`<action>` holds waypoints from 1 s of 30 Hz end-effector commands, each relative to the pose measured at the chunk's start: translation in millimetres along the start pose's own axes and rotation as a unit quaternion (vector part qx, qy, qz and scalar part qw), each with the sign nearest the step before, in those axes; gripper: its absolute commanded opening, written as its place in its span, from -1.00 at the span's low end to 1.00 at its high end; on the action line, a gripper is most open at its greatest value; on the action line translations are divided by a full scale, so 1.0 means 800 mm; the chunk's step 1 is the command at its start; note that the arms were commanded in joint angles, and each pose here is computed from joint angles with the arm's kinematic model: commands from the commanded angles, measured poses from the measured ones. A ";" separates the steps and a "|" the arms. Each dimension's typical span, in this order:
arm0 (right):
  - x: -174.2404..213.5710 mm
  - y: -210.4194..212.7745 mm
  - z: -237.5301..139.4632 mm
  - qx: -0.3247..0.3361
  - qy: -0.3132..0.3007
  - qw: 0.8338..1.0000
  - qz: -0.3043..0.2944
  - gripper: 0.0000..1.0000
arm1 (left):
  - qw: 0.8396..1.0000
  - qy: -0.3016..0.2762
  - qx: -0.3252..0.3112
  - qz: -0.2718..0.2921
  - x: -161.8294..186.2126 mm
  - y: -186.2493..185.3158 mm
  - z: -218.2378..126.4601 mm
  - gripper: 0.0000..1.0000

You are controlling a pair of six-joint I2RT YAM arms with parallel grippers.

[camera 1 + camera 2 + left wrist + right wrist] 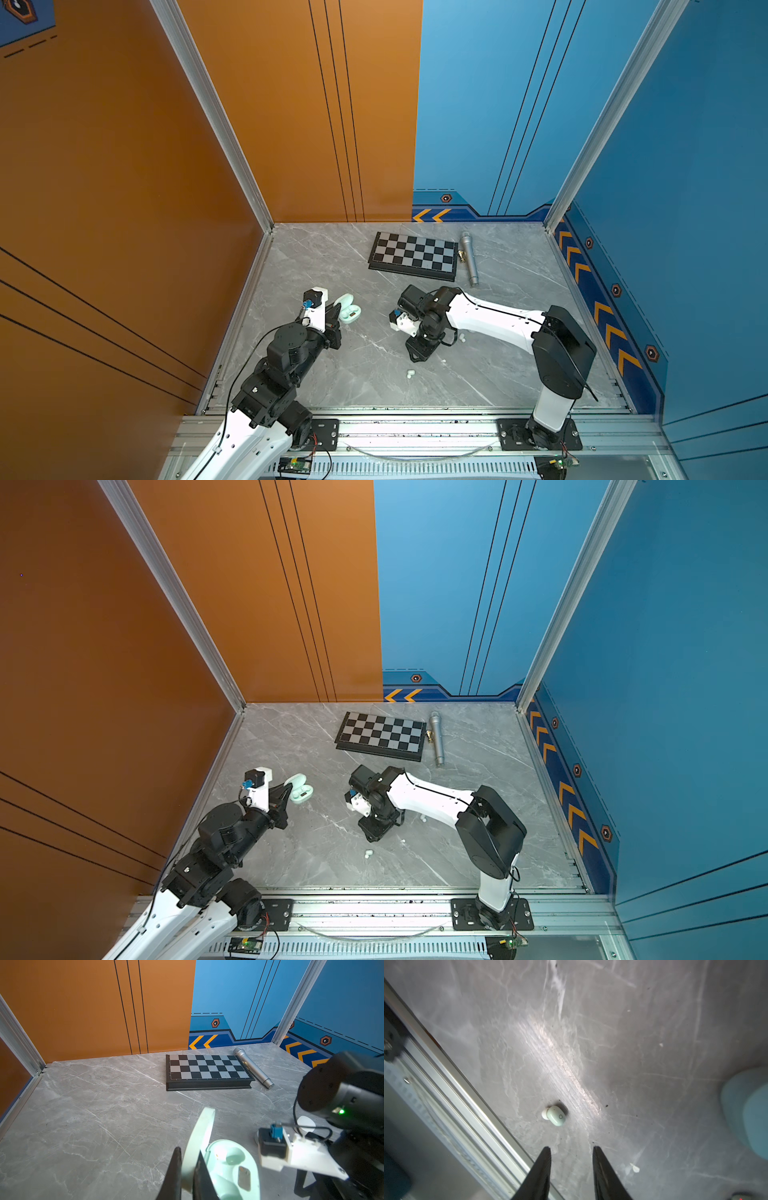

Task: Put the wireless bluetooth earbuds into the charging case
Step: 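Lower the open right gripper over the small white earbud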

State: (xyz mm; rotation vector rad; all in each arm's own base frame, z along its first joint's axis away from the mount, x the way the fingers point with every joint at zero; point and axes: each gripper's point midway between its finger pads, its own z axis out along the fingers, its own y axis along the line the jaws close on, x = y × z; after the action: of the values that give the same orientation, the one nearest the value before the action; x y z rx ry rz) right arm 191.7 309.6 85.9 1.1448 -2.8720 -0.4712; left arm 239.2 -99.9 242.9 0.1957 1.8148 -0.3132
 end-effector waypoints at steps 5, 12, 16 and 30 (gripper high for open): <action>0.064 0.005 -0.009 -0.043 0.115 0.853 0.507 -0.17 | 1.000 0.003 -0.007 -0.010 -0.013 0.003 -0.008 -1.00; 0.061 -0.045 -0.049 0.112 -0.010 0.723 0.682 0.07 | 1.000 -0.003 -0.025 -0.006 -0.023 0.012 -0.013 -1.00; 0.041 -0.038 -0.030 0.084 -0.053 0.681 0.725 0.10 | 0.999 -0.012 -0.032 -0.017 -0.029 0.014 -0.013 -1.00; -0.005 -0.003 0.038 0.100 -0.078 0.631 0.765 -0.03 | 0.999 -0.011 -0.039 -0.007 -0.034 0.015 -0.001 -1.00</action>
State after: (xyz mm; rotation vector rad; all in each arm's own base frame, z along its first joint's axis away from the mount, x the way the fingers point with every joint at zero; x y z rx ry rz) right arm 193.7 334.2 66.4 -1.3826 -2.7374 -0.1699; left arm 244.7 -88.6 259.7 0.1387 1.8415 -0.2555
